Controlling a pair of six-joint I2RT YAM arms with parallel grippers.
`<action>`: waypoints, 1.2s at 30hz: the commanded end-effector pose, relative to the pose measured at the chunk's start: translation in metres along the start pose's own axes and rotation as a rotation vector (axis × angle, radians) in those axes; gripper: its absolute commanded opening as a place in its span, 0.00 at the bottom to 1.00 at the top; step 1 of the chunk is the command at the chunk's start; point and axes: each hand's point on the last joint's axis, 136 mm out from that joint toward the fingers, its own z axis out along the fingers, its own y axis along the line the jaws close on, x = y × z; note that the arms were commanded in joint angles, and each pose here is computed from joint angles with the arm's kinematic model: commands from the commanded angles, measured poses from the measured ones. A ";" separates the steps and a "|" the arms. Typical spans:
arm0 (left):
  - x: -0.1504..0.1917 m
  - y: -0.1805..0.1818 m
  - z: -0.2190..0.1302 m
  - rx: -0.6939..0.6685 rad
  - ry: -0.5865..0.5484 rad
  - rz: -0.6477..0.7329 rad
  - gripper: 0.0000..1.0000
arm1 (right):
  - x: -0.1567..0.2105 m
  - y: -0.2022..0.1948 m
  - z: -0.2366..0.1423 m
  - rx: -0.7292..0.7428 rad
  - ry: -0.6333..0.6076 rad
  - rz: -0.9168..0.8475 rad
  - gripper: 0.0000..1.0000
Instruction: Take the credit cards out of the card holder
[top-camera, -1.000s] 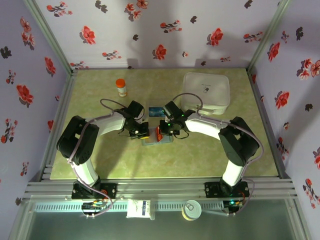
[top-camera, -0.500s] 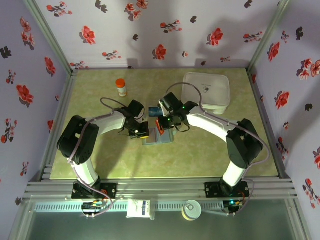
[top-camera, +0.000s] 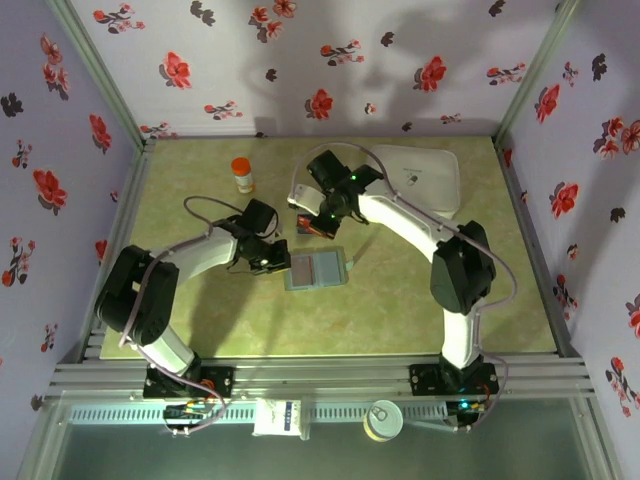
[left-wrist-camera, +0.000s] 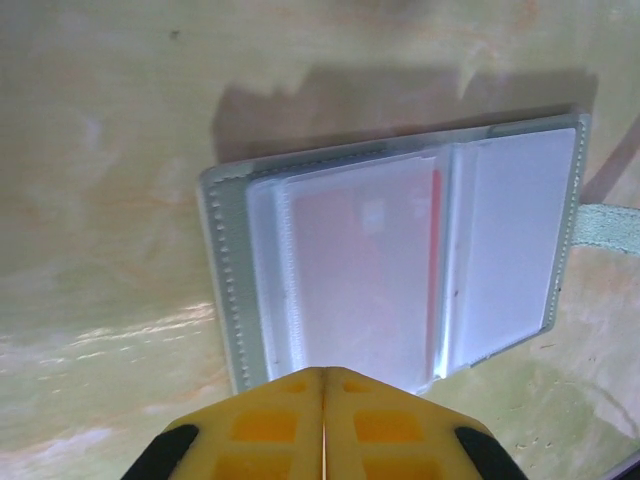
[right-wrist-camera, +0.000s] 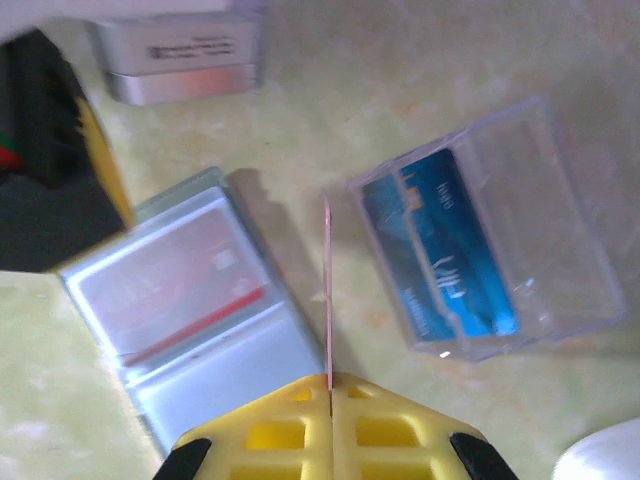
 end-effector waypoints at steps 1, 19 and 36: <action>0.004 0.015 -0.008 -0.029 -0.020 -0.021 0.08 | 0.006 -0.018 -0.003 -0.048 0.038 -0.142 0.00; 0.015 0.036 -0.005 -0.048 -0.011 -0.078 0.08 | -0.022 -0.078 0.028 -0.106 -0.052 -0.174 0.00; 0.013 0.040 0.000 -0.050 0.011 -0.083 0.08 | -0.014 -0.088 0.045 -0.083 -0.008 -0.203 0.00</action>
